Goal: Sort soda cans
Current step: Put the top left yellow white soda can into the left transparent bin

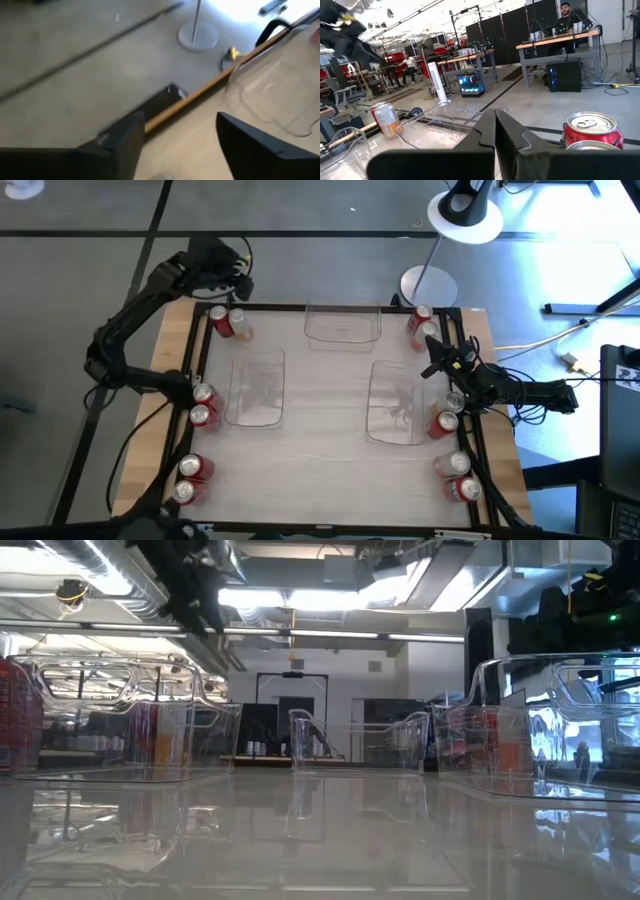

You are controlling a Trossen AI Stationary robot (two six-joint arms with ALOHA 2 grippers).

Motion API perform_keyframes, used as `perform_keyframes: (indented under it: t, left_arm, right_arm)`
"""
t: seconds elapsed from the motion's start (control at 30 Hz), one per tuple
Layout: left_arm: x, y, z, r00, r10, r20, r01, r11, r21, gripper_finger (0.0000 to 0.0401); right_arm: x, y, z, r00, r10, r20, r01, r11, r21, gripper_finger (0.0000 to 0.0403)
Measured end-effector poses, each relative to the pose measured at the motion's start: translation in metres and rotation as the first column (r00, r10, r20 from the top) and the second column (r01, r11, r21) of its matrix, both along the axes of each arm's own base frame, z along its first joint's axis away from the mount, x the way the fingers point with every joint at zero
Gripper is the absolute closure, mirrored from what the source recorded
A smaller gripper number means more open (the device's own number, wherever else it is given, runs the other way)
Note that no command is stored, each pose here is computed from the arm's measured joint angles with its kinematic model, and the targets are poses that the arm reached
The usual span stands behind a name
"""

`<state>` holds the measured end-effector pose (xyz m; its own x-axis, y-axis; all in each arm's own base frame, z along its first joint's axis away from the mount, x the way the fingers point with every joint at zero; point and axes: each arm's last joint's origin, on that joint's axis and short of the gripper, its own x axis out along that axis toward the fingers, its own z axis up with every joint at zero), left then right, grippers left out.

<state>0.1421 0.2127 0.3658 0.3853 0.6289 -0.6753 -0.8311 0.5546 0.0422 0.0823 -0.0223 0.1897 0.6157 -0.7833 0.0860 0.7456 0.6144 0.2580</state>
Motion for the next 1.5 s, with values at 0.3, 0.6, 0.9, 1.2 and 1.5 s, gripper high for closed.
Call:
perform_keyframes:
  t: [0.3, 0.6, 0.9, 1.2, 1.5]
  left_arm:
    - [0.009, 0.020, -0.048, 0.983, 0.017, -0.184, -0.067, 0.960, -0.271, 0.0104]
    - [0.010, 0.026, -0.064, 0.958, 0.044, -0.282, -0.136, 0.939, -0.315, 0.0106]
    - [0.017, 0.027, -0.081, 0.932, -0.041, -0.361, -0.112, 0.913, -0.391, 0.0106]
    - [0.021, 0.034, -0.100, 0.905, -0.070, -0.420, -0.142, 0.881, -0.451, 0.0106]
    - [0.029, 0.034, -0.113, 0.872, -0.137, -0.469, -0.130, 0.860, -0.494, 0.0106]
  right_arm:
    - [0.000, 0.000, -0.001, 1.000, -0.001, -0.010, 0.001, 1.000, 0.000, 0.0402]
    - [0.000, 0.000, -0.001, 1.000, 0.000, -0.016, 0.000, 1.000, 0.000, 0.0402]
    - [0.000, 0.000, -0.001, 1.000, 0.010, -0.017, -0.010, 1.000, -0.001, 0.0402]
    - [0.001, 0.000, -0.003, 0.999, 0.027, -0.035, -0.027, 1.000, -0.003, 0.0402]
    - [0.001, 0.000, -0.003, 0.999, 0.027, -0.035, -0.027, 1.000, -0.003, 0.0402]
